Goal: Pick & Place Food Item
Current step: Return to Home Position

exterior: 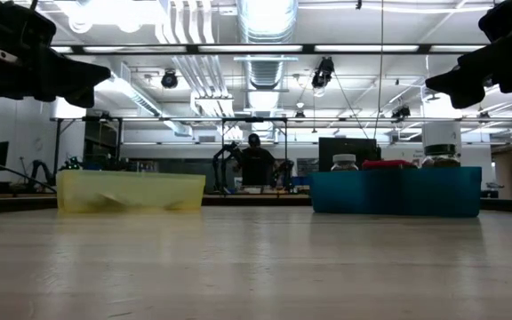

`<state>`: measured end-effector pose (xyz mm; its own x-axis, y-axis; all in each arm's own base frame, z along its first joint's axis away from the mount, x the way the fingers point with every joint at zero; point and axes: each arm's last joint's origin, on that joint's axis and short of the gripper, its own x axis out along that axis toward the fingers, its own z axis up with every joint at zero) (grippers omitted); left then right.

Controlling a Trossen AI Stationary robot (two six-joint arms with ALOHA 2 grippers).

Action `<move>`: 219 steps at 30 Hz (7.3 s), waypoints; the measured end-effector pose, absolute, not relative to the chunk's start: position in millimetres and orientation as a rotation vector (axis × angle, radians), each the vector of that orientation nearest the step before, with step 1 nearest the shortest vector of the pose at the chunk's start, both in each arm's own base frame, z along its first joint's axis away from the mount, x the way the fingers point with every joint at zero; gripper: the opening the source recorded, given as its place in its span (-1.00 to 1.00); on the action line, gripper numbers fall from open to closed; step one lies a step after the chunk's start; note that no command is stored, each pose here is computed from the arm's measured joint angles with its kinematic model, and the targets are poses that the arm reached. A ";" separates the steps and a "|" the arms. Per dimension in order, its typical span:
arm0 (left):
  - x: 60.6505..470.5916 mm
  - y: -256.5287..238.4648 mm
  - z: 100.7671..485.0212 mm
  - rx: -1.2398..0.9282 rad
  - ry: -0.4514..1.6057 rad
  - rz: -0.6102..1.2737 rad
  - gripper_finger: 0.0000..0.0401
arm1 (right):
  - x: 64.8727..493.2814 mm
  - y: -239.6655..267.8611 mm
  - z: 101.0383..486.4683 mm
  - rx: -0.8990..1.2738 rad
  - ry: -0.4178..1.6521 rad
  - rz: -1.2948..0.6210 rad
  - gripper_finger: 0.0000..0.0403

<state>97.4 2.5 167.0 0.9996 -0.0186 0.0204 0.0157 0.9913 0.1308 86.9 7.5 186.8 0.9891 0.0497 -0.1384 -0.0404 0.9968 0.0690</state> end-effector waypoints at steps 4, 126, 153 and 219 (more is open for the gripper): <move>97.4 2.5 167.0 0.131 -0.022 -0.017 -0.95 | 86.9 7.5 186.8 0.066 0.141 0.045 0.51; 97.4 2.6 166.9 0.131 -0.022 -0.017 -0.95 | 96.9 12.6 167.8 0.206 -0.001 0.191 0.51; 97.4 2.5 166.8 0.128 -0.022 -0.017 -0.95 | 96.8 12.7 167.9 0.206 -0.002 0.192 0.51; 97.4 2.6 166.8 0.128 -0.022 -0.017 -0.95 | 96.9 12.6 167.8 0.206 -0.002 0.191 0.51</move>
